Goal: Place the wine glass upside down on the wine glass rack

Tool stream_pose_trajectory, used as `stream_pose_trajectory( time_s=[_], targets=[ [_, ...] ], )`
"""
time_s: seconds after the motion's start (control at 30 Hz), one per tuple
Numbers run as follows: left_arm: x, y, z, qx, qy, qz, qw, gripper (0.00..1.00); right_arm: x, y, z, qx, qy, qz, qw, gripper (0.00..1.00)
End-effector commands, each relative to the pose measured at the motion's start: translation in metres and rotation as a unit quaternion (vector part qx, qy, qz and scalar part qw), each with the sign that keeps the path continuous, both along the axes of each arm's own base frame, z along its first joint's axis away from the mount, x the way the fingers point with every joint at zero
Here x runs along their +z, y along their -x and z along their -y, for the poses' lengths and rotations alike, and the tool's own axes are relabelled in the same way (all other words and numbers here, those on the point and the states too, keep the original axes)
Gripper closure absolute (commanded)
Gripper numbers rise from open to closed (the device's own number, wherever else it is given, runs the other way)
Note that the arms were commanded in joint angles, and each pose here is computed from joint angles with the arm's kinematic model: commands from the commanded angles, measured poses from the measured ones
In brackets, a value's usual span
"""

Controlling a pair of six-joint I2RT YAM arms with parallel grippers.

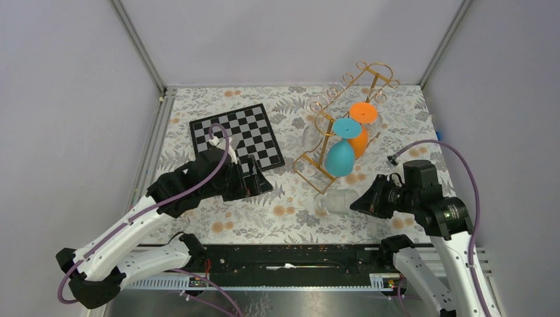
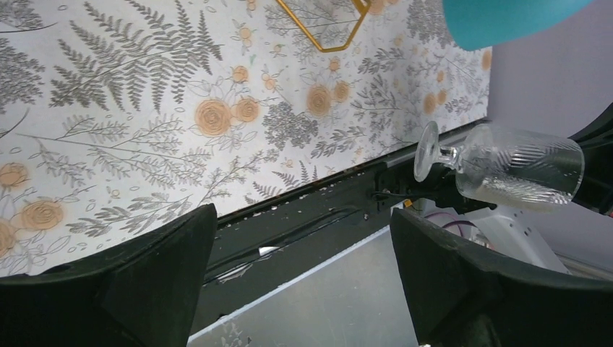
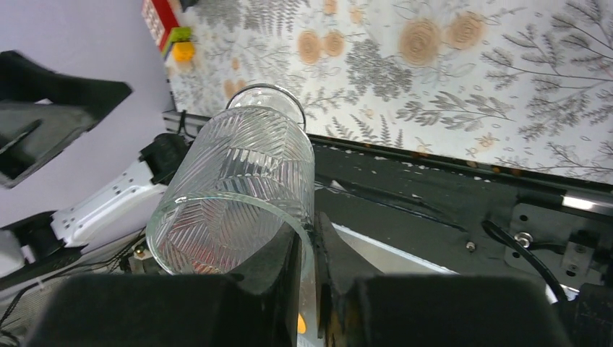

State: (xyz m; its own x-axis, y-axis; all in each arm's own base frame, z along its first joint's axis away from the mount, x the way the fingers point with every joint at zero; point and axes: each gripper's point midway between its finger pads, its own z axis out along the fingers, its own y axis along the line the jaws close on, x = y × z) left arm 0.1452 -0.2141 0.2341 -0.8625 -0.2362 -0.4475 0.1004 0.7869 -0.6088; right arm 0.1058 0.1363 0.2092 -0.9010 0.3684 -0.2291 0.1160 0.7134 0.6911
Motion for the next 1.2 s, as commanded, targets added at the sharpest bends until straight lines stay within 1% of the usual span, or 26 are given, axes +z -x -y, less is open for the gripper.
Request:
stream_pose_trajectory(
  time_s=[0.0, 0.17, 0.33, 0.43, 0.6, 0.73, 0.9, 1.03, 1.1, 1.17],
  targets=[
    [0.028, 0.003, 0.016, -0.029, 0.058, 0.019, 0.998, 0.03, 0.054, -0.006, -0.013, 0.001, -0.05, 0.065, 0.997, 1.0],
    [0.045, 0.008, 0.029, -0.064, 0.079, 0.029, 0.994, 0.1, 0.076, -0.009, -0.019, 0.01, -0.059, 0.085, 0.995, 1.0],
    [0.059, 0.016, 0.058, -0.111, 0.084, 0.039, 0.99, 0.13, 0.083, -0.012, -0.026, 0.018, -0.062, 0.091, 0.994, 1.0],
    [0.065, 0.021, 0.073, -0.131, 0.087, 0.04, 0.987, 0.17, 0.086, -0.012, -0.03, 0.024, -0.065, 0.092, 0.993, 1.0],
    [0.068, 0.028, 0.1, -0.158, 0.11, 0.033, 0.981, 0.3, 0.088, -0.012, -0.036, 0.032, -0.07, 0.093, 0.993, 1.0],
    [0.059, 0.03, 0.115, -0.167, 0.111, 0.024, 0.979, 0.4, 0.092, -0.012, -0.038, 0.034, -0.078, 0.097, 0.992, 1.0],
    [0.049, 0.033, 0.132, -0.174, 0.113, 0.014, 0.978, 0.46, 0.094, -0.01, -0.04, 0.037, -0.083, 0.098, 0.991, 1.0],
    [0.046, 0.029, 0.138, -0.165, 0.122, 0.017, 0.979, 0.51, 0.097, -0.009, -0.041, 0.038, -0.09, 0.098, 0.99, 1.0],
    [0.045, 0.028, 0.141, -0.162, 0.128, 0.018, 0.978, 0.54, 0.098, -0.008, -0.041, 0.038, -0.092, 0.1, 0.99, 1.0],
    [0.044, 0.027, 0.144, -0.164, 0.13, 0.016, 0.978, 0.59, 0.1, -0.008, -0.041, 0.037, -0.094, 0.101, 0.99, 1.0]
  ],
)
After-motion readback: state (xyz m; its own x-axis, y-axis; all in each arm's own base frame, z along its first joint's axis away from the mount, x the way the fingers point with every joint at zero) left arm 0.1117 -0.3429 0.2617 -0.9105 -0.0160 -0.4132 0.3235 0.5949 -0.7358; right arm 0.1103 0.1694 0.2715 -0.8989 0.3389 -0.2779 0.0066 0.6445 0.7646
